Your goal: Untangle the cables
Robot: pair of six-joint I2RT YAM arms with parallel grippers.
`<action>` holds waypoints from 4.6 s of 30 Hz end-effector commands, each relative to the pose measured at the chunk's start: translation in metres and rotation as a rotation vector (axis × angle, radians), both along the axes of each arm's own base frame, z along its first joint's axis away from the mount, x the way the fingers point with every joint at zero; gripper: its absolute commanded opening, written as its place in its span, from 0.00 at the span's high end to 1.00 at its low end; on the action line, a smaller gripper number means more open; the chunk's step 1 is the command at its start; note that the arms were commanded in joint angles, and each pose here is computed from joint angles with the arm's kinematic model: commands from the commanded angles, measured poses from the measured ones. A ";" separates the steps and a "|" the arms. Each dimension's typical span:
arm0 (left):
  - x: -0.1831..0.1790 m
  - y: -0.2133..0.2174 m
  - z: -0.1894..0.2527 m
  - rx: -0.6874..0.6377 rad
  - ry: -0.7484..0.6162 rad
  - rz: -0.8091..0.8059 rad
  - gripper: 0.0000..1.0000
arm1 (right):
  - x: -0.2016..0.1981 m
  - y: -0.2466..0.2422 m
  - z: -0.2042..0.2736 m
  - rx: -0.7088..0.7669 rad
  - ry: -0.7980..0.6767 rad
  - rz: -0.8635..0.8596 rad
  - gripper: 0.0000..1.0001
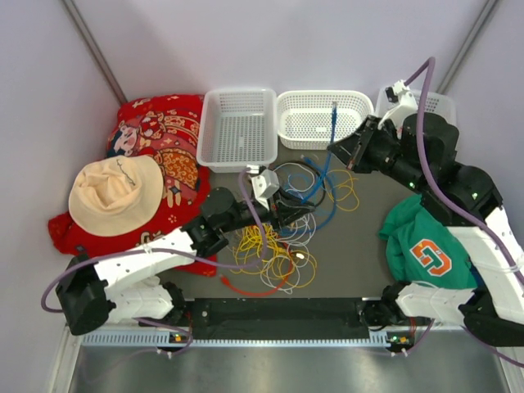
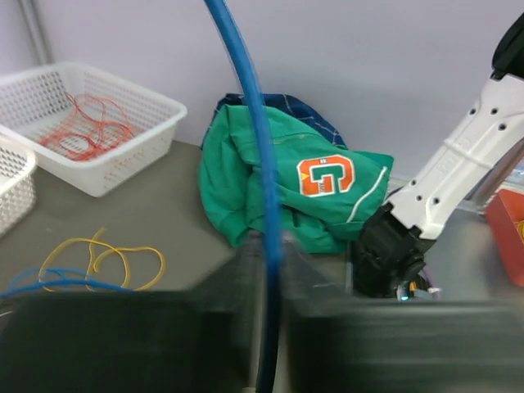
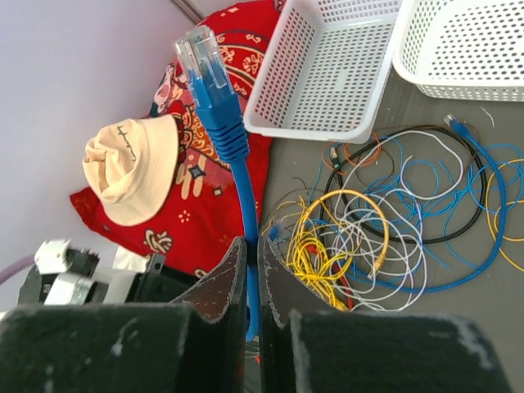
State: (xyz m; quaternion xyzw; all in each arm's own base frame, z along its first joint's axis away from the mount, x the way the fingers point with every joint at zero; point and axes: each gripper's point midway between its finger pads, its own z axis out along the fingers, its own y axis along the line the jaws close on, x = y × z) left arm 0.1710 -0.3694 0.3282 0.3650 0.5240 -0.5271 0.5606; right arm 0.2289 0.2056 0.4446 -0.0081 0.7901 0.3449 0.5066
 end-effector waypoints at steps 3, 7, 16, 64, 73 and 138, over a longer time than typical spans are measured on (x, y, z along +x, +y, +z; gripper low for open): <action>0.026 0.011 0.057 -0.096 -0.057 0.160 1.00 | -0.007 -0.005 -0.001 0.010 -0.012 -0.004 0.59; 0.089 0.032 0.059 -0.043 0.065 0.420 1.00 | -0.004 -0.015 -0.024 -0.037 0.021 -0.054 0.09; 0.258 0.069 0.080 0.007 0.159 0.795 1.00 | -0.010 -0.038 -0.067 -0.080 0.006 -0.121 0.07; 0.082 0.120 -0.070 0.210 0.637 0.881 0.01 | 0.101 -0.037 -0.331 -0.423 0.375 -0.326 0.14; 0.033 0.170 -0.115 0.240 0.760 0.907 0.01 | 0.152 -0.063 -0.368 -0.484 0.450 -0.413 0.35; 0.028 -0.062 -0.092 0.179 0.372 0.004 0.01 | -0.011 -0.067 -0.139 -0.013 0.079 -0.290 0.48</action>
